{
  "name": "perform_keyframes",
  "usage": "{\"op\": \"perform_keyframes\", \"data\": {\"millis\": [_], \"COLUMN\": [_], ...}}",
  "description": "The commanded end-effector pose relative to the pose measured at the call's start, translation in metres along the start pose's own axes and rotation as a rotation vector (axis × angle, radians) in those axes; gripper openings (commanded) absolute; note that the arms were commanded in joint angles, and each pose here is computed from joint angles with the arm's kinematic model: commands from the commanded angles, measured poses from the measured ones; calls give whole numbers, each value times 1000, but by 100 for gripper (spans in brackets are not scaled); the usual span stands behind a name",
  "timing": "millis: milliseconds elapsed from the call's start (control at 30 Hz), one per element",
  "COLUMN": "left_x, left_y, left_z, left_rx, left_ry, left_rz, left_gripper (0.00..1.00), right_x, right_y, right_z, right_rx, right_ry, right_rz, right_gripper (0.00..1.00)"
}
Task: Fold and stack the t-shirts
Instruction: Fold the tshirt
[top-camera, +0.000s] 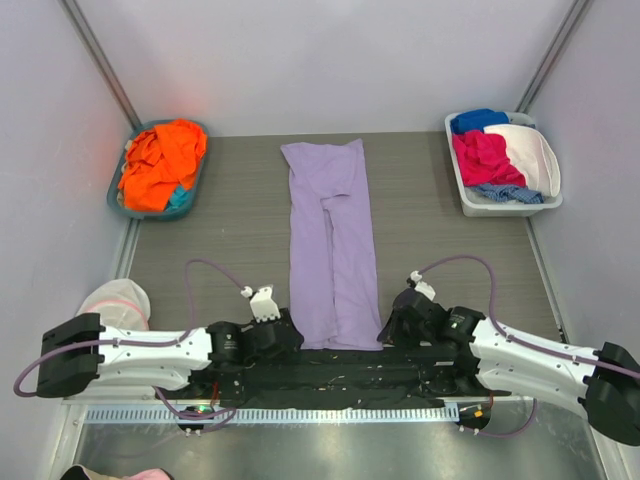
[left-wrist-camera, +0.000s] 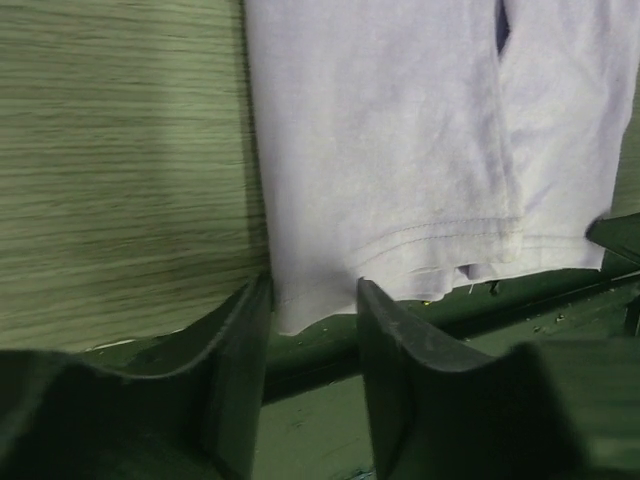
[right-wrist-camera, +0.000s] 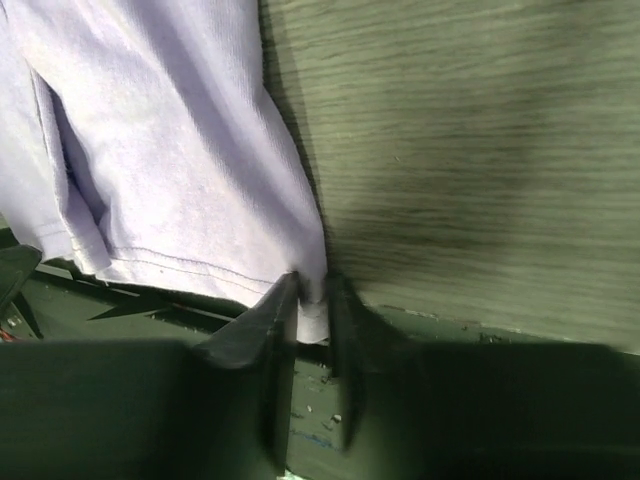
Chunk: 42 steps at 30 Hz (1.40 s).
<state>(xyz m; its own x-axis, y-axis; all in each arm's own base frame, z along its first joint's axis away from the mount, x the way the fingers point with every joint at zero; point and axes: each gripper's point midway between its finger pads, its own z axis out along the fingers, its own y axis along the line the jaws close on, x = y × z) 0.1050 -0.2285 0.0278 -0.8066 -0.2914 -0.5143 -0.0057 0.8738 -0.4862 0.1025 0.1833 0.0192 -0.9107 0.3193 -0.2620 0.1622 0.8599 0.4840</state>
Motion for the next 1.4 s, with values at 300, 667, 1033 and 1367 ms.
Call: {"op": "perform_keyframes", "data": {"millis": [300, 667, 1033, 1367], "left_x": [-24, -63, -126, -212], "left_y": [4, -40, -55, -96], "left_z": [-14, -35, -27, 13], "left_rx": [-20, 55, 54, 72], "left_ry": [-88, -194, -320, -355], "left_rz": [-5, 16, 27, 105], "left_gripper": [0, 0, 0, 0], "right_x": [-20, -42, -114, -198], "right_y": [39, 70, 126, 156], "right_z": [-9, -36, -52, -25], "right_rx": [-157, -221, -149, -106], "right_ry": [-92, -165, -390, -470], "right_rz": [-13, -67, -206, -224], "right_gripper": [1, 1, 1, 1]}}
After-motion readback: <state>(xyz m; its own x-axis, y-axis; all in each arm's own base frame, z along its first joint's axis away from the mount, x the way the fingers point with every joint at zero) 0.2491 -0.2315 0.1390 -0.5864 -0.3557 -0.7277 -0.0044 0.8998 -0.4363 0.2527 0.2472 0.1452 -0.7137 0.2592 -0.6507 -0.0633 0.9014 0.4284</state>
